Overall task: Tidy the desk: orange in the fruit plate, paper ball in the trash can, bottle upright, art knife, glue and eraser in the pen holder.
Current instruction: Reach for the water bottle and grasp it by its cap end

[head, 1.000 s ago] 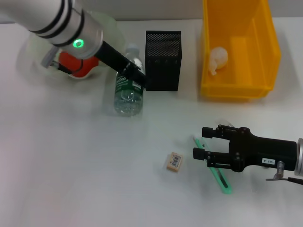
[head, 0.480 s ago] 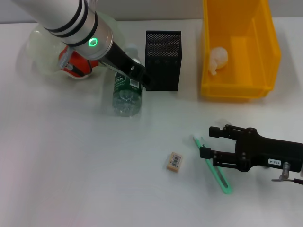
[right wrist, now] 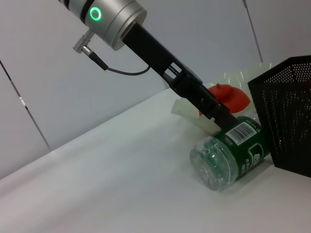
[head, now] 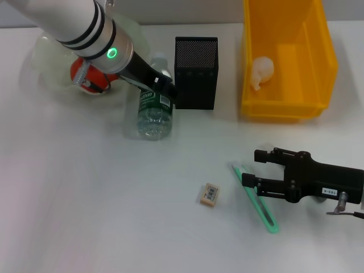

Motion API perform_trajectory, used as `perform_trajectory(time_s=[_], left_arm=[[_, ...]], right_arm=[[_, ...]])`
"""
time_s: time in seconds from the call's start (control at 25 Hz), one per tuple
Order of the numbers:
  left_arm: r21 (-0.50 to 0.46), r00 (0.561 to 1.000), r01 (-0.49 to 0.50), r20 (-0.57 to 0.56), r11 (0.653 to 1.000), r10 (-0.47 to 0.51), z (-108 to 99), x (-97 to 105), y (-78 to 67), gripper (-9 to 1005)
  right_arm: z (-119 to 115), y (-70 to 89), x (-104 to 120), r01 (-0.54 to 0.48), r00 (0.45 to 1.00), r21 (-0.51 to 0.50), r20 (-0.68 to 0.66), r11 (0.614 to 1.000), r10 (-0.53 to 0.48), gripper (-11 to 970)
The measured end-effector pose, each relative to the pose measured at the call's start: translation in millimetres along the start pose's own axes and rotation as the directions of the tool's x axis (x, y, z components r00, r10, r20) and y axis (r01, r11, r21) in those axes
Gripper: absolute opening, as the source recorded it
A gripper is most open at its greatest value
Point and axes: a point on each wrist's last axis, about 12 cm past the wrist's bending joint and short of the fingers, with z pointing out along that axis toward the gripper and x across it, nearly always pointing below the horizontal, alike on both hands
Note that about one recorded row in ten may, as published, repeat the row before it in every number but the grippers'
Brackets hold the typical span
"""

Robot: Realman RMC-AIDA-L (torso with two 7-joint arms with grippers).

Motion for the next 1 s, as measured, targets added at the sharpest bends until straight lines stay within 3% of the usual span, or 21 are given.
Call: perform_trajectory(time_s=[0.48, 1.0], left_arm=[[-0.038, 1.0, 0.016, -0.014, 0.999, -0.016, 6.8, 8.5, 12.6, 803], [-0.051, 1.0, 0.013, -0.009, 0.999, -0.014, 11.0, 7.7, 13.5, 804]], right_arm=[[1.7, -1.3, -2.9, 0.006, 1.0, 0.0, 0.004, 1.0, -0.006, 774], [3.0, -2.8, -4.0, 0.011, 1.0, 0.005, -0.002, 1.0, -0.011, 774]])
